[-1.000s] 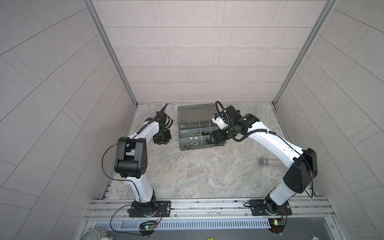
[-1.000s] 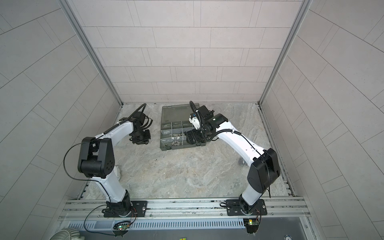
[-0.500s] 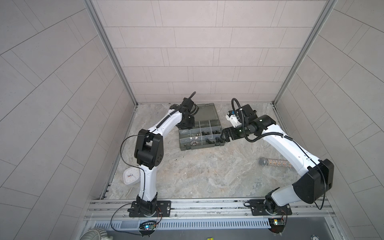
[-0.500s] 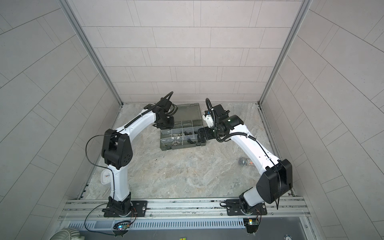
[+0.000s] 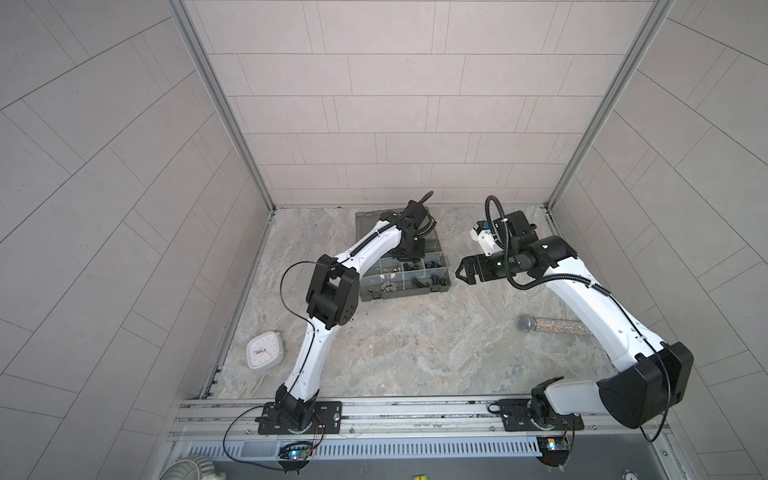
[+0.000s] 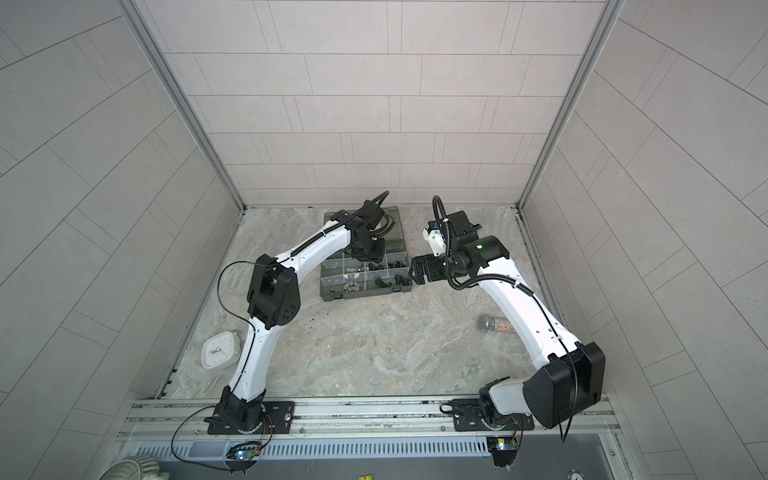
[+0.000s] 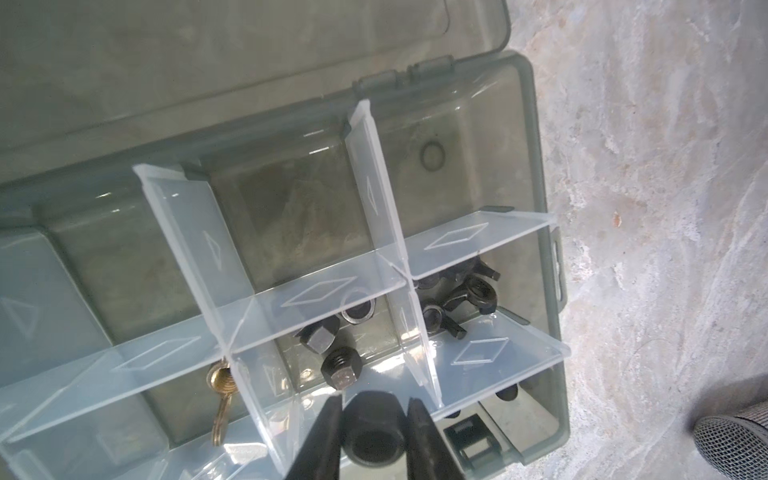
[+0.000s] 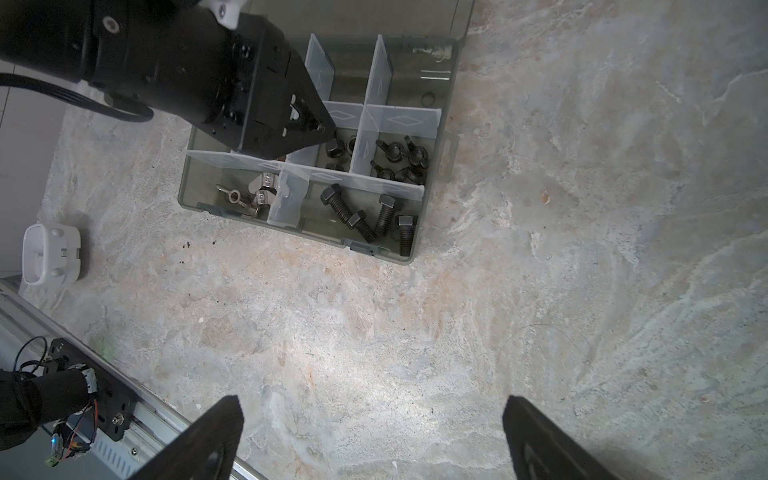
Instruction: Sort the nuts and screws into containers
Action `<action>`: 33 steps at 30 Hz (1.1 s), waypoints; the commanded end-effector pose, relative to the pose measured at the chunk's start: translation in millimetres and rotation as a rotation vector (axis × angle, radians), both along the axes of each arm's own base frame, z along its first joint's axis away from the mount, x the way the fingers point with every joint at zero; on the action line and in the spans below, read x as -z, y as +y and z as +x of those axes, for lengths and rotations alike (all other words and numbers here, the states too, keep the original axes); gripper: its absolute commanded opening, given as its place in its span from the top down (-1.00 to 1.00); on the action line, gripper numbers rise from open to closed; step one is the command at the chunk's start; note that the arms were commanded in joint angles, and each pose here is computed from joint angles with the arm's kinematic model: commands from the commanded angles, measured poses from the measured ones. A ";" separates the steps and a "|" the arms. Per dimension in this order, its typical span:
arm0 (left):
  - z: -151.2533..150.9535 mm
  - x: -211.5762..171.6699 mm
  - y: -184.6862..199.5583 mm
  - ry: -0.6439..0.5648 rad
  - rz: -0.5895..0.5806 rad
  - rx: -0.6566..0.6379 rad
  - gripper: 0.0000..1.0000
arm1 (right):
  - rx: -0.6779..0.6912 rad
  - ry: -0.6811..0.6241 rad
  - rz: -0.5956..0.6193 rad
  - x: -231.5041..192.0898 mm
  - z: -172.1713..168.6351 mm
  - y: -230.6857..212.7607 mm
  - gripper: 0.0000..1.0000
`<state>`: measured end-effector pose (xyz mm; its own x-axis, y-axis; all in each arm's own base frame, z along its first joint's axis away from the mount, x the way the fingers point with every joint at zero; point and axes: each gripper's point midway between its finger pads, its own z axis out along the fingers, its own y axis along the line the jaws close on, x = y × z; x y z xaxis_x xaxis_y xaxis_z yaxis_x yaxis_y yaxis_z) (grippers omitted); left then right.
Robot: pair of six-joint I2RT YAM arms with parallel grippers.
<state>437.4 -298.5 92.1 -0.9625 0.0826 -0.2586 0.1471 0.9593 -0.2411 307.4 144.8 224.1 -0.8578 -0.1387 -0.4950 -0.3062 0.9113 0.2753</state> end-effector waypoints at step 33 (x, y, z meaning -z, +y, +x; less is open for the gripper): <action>-39.0 -110.1 313.4 -0.646 0.196 -0.398 -1.00 | 0.360 -0.253 -0.226 -1.1 42.5 -97.5 -0.99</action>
<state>394.0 15.8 217.3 -0.5922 -0.2964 -0.7493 -0.2387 0.9527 -0.1881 339.2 76.9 218.0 -0.7920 -0.0171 -0.6102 -0.1010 0.9895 0.1034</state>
